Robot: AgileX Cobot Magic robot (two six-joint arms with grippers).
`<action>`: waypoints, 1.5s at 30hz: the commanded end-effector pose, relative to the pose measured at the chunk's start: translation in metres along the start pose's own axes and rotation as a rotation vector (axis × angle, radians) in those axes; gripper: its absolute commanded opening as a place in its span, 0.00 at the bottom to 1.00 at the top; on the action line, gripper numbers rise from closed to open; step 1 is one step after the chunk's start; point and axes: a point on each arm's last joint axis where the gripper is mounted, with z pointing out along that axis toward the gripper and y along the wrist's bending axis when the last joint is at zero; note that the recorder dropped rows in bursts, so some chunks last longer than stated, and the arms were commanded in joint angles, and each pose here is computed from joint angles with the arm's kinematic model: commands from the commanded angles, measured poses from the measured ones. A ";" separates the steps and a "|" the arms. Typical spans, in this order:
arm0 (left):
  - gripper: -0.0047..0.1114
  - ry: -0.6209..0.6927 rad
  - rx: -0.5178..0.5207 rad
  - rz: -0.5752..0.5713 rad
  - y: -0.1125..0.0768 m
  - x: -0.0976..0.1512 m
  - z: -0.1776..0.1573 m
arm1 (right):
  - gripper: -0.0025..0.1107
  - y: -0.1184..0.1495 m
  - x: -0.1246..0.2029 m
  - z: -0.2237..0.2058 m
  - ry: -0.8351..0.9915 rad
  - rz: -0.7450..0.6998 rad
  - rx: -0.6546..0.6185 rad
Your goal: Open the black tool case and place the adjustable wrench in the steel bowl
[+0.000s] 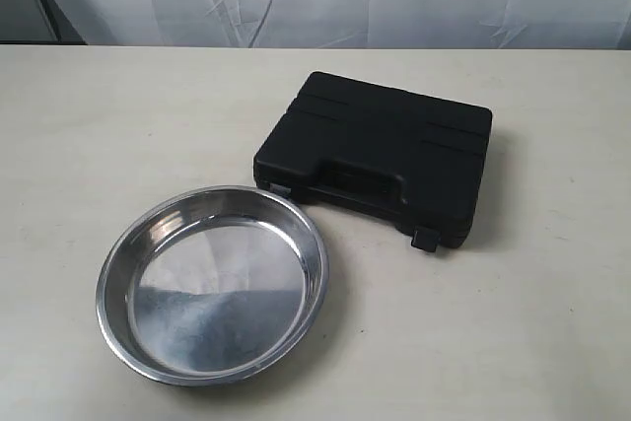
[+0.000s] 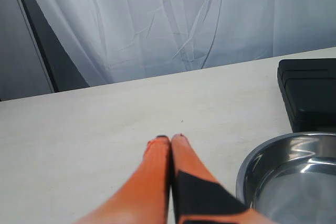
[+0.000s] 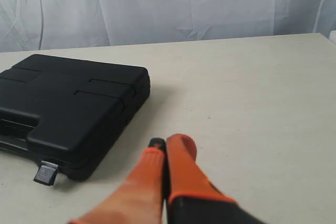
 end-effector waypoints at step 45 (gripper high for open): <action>0.04 -0.004 0.001 -0.002 0.000 -0.001 0.000 | 0.01 0.036 -0.197 0.086 0.164 -0.123 -0.227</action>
